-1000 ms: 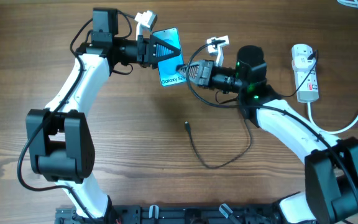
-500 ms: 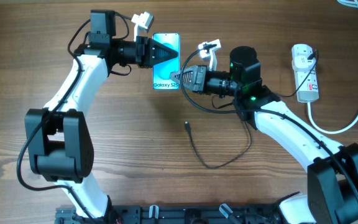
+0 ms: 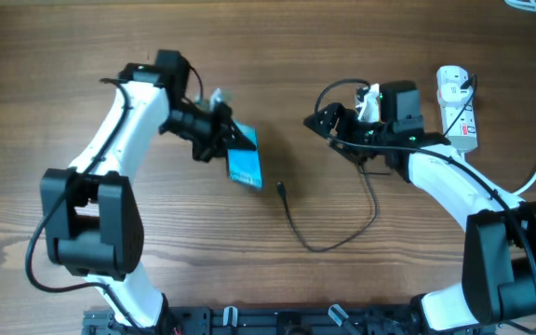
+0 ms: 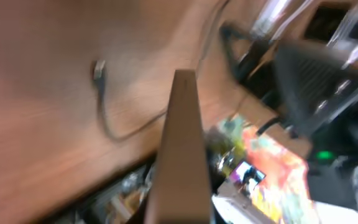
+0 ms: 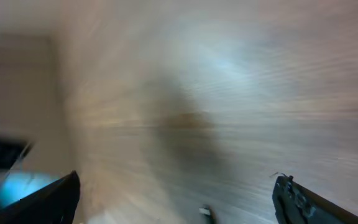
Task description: Plug charger to phone and switch on socket
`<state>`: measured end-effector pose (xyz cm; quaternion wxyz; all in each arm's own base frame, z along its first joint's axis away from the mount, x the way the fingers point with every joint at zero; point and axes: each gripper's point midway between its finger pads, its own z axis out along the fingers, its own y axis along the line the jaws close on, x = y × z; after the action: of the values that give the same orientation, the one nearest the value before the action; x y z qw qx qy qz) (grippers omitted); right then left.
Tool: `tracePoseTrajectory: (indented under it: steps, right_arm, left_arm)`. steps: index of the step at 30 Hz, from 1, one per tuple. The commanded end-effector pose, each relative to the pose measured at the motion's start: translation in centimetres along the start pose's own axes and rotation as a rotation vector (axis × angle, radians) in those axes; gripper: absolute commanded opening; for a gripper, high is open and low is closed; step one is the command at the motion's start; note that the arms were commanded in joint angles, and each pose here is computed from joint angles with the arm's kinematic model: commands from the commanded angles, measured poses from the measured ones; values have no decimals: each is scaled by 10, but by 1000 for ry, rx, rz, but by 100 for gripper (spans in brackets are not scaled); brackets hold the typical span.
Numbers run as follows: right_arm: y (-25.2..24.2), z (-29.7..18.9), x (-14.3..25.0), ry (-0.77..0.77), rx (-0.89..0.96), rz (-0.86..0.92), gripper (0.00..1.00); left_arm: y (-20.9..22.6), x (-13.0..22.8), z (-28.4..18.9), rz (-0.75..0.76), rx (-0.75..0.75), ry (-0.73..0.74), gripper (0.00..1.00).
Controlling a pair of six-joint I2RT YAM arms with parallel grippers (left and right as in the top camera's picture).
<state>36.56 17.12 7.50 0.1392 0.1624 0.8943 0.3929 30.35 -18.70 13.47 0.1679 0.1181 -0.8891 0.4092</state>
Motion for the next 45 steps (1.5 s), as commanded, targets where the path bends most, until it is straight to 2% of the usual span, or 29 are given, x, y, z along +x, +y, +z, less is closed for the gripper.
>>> tracePoseTrajectory:
  steps: [1,4,6,10,15,20,24,45]
  right_arm:
    - [-30,-2,-20,-125,162,-11,100]
    - [-39,-6,-29,-178,220,-12,100]
    - [-39,-6,-29,-178,220,-12,100]
    - [-39,-6,-29,-178,220,-12,100]
    - [-39,-6,-29,-178,220,-12,100]
    - [-39,-6,-29,-178,220,-12,100]
    - [-39,-6,-29,-178,220,-12,100]
    - [-39,-6,-29,-178,220,-12,100]
  left_arm:
    - [-4,40,17,9,-100,89,7]
    - [-6,76,42,32,-190,195,8]
    - [-9,92,55,26,-225,235,4]
    - [-10,119,70,-233,-323,268,4]
    - [-9,152,63,-397,-374,359,4]
    - [-35,162,64,-443,-239,442,4]
    - [-45,165,64,-458,-186,473,4]
    - [-45,164,64,-455,-184,472,4]
